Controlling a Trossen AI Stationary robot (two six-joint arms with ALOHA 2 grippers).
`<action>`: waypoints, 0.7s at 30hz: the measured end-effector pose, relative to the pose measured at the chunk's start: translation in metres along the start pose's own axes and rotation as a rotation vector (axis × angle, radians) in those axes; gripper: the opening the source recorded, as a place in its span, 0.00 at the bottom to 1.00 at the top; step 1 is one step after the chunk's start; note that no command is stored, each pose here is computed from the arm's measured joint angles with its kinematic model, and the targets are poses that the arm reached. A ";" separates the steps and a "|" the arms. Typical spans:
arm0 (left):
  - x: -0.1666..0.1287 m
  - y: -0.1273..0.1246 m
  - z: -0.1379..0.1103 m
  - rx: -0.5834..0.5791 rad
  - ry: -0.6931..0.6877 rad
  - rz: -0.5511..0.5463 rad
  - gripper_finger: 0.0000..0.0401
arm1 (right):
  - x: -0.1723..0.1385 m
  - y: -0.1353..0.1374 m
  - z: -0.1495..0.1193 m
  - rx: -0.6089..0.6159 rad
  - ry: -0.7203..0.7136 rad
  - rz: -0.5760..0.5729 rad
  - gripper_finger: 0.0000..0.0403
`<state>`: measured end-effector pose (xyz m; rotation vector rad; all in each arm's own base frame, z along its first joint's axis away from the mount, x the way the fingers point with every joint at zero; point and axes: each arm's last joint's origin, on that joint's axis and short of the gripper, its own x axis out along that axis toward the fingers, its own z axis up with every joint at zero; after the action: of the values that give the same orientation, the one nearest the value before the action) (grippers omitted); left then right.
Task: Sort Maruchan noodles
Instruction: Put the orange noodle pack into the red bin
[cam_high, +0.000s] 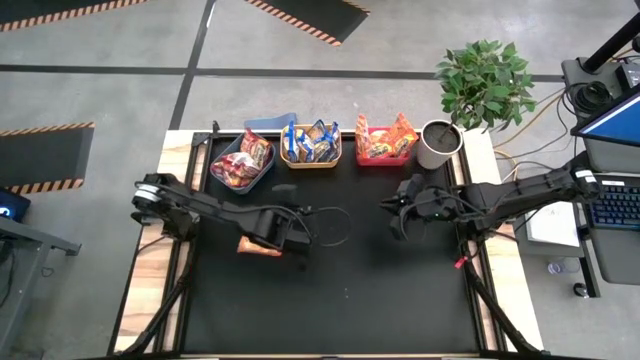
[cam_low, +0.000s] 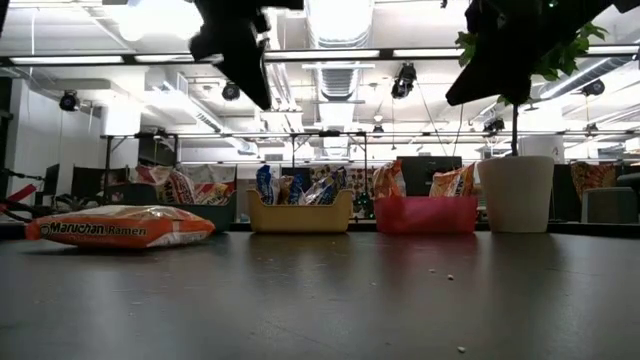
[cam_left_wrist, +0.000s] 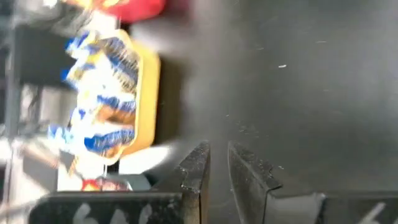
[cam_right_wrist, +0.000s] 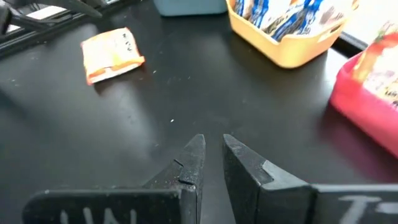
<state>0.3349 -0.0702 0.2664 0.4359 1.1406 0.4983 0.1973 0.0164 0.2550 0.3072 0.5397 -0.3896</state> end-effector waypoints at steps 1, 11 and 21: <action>-0.003 0.002 0.003 0.032 -0.008 -0.023 0.10 | 0.000 0.001 -0.002 0.009 0.004 0.005 0.11; 0.002 -0.013 -0.014 0.236 0.129 -0.610 0.10 | -0.004 0.012 -0.012 0.042 0.029 0.057 0.11; 0.065 -0.012 -0.097 0.207 0.616 -0.647 0.10 | -0.006 0.016 -0.014 0.032 0.018 0.053 0.11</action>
<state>0.2679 -0.0350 0.1769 0.0608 1.8443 -0.0738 0.1929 0.0375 0.2498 0.3555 0.5418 -0.3446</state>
